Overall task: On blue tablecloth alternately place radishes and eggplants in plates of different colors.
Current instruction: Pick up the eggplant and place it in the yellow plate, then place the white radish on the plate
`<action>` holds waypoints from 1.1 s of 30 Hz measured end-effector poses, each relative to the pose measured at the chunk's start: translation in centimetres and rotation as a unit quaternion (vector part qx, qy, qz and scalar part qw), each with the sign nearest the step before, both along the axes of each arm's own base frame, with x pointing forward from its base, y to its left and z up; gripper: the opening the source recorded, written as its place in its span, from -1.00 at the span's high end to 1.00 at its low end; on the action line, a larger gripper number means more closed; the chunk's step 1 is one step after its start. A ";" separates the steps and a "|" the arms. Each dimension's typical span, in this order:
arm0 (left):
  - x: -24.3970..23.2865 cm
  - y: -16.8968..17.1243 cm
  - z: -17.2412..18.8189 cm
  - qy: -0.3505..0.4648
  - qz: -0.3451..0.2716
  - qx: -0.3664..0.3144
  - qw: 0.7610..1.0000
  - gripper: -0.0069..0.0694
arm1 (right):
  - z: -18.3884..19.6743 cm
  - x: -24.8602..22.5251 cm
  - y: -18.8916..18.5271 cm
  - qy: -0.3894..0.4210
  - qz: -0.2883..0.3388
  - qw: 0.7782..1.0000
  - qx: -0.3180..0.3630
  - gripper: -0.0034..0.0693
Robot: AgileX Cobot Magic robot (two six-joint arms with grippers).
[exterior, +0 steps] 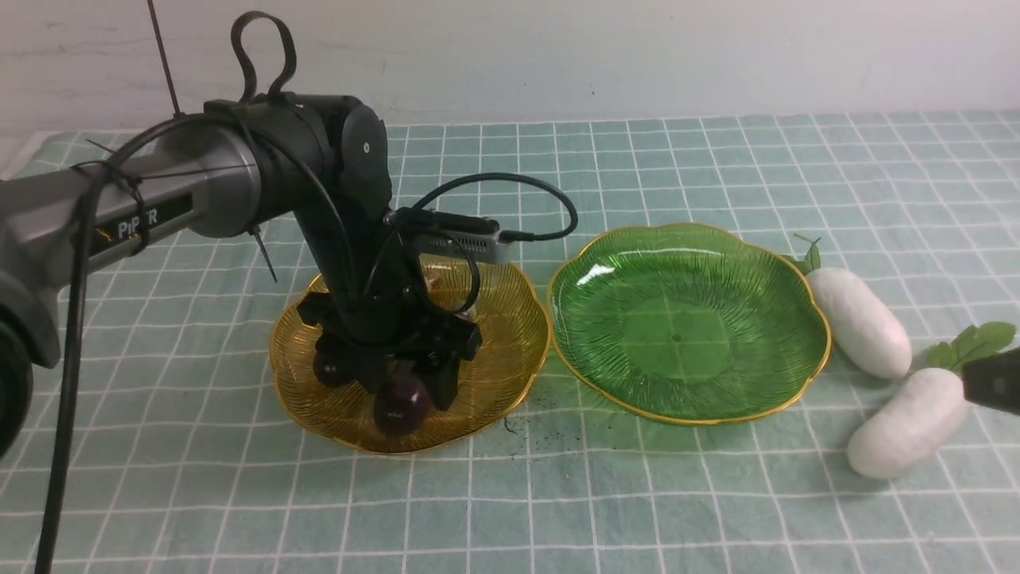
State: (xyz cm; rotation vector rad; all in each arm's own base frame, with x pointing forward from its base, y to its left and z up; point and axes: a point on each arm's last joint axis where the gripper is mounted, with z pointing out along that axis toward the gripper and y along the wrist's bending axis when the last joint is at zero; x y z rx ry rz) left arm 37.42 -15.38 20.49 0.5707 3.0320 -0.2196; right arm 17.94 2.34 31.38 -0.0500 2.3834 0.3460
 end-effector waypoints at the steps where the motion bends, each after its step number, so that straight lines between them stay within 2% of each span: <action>1: 0.0 0.0 0.0 0.000 0.000 0.000 1.000 -0.63 | 0.0 0.0 0.0 -0.002 -0.005 1.000 0.001 0.69; 4: 0.1 0.0 0.2 -0.001 -0.004 0.000 1.000 -0.66 | -0.2 0.6 -0.4 0.000 -0.039 0.999 0.005 0.58; 7: 0.3 -0.1 1.0 0.000 -0.007 -0.001 1.000 -0.66 | -1.3 1.7 -0.9 0.025 -0.063 0.998 -0.009 0.39; 10: 0.7 -0.3 2.0 -0.010 -0.008 -0.005 1.000 -0.66 | -2.4 2.9 -1.2 0.050 -0.088 0.995 -0.011 0.15; 12: 1.0 -0.4 2.8 -0.023 -0.009 -0.009 1.000 -0.66 | -3.5 4.2 -1.5 0.062 -0.115 0.991 -0.011 -0.08; 17: 1.3 -0.5 3.5 -0.036 -0.009 -0.014 0.999 -0.66 | -5.9 6.4 -1.9 0.091 -0.166 0.982 -0.001 -0.41; 18: 1.3 -0.5 3.6 -0.035 -0.008 -0.014 0.999 -0.66 | -7.2 7.5 -2.1 0.101 -0.192 0.976 0.008 -0.53; 21: 1.3 -0.5 3.6 -0.033 -0.009 -0.013 0.999 -0.66 | -8.9 8.9 -2.3 0.107 -0.219 0.970 0.018 -0.60; 28: 1.3 -0.5 3.6 -0.030 -0.009 -0.013 0.999 -0.66 | -12.0 11.1 -2.5 0.112 -0.284 0.951 0.054 -0.62; 33: 1.3 -0.5 3.6 -0.030 -0.009 -0.013 0.999 -0.66 | -14.2 11.8 -2.8 0.136 -0.304 0.942 0.046 -0.63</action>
